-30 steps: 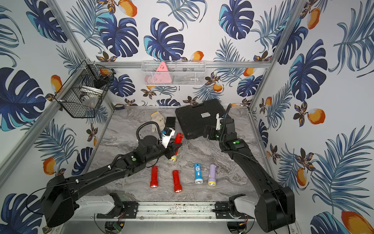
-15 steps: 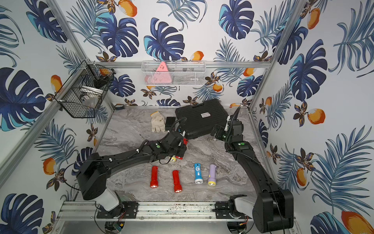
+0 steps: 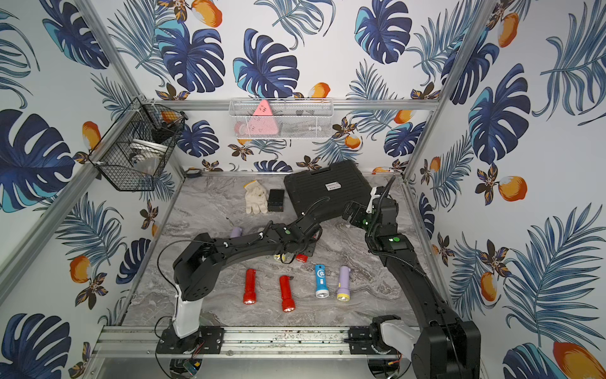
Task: Close the plug at the bottom of the flashlight
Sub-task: Place the flashlight at the center of the board.
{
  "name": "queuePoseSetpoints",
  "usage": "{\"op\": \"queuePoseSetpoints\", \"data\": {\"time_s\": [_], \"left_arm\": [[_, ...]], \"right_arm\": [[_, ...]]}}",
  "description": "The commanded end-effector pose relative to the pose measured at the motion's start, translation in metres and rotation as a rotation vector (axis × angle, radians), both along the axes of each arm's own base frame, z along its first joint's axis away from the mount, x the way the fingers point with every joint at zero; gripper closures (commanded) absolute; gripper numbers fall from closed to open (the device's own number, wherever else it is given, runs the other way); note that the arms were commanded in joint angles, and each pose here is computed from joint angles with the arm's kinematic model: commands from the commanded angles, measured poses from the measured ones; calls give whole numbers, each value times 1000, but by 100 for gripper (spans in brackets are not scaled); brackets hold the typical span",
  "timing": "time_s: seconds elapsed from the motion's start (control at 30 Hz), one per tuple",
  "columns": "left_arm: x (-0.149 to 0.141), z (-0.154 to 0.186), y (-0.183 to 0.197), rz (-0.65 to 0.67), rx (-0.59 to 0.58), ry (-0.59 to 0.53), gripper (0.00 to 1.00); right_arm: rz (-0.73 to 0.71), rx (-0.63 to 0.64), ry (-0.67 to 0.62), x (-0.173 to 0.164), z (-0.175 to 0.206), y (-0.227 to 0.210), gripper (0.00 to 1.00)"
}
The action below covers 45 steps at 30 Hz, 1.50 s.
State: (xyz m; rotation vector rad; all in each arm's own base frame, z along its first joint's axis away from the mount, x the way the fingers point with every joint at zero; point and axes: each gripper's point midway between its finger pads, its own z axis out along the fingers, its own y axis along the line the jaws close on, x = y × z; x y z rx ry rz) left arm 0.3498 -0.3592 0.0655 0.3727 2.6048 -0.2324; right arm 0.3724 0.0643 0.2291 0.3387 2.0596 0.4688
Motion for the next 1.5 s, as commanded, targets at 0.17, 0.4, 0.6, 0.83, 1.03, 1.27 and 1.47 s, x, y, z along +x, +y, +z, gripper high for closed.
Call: {"op": "queuePoseSetpoints", "data": {"time_s": [0.17,0.4,0.6,0.83,1.03,1.27,1.47], "left_arm": [[5,-29,-1,11,106,39,100],[11,-45,-4,5,159,60,99],[10,-56,-6,-5,190,97,71],[13,-42,-13,4,138,74,32],[20,-14,-23,1,79,32,27],[23,45,-13,-7,39,-70,27],[5,70,43,17,96,-70,27]], "right_arm": [[-15,18,-49,3,12,-1,0],[-19,17,-51,4,11,-2,0],[-19,10,-57,3,13,-2,0],[-10,10,-60,1,15,-1,0],[-1,11,-66,-1,17,0,0],[-27,-11,-84,-4,22,-7,0],[-44,-25,-82,-6,23,-11,0]]}}
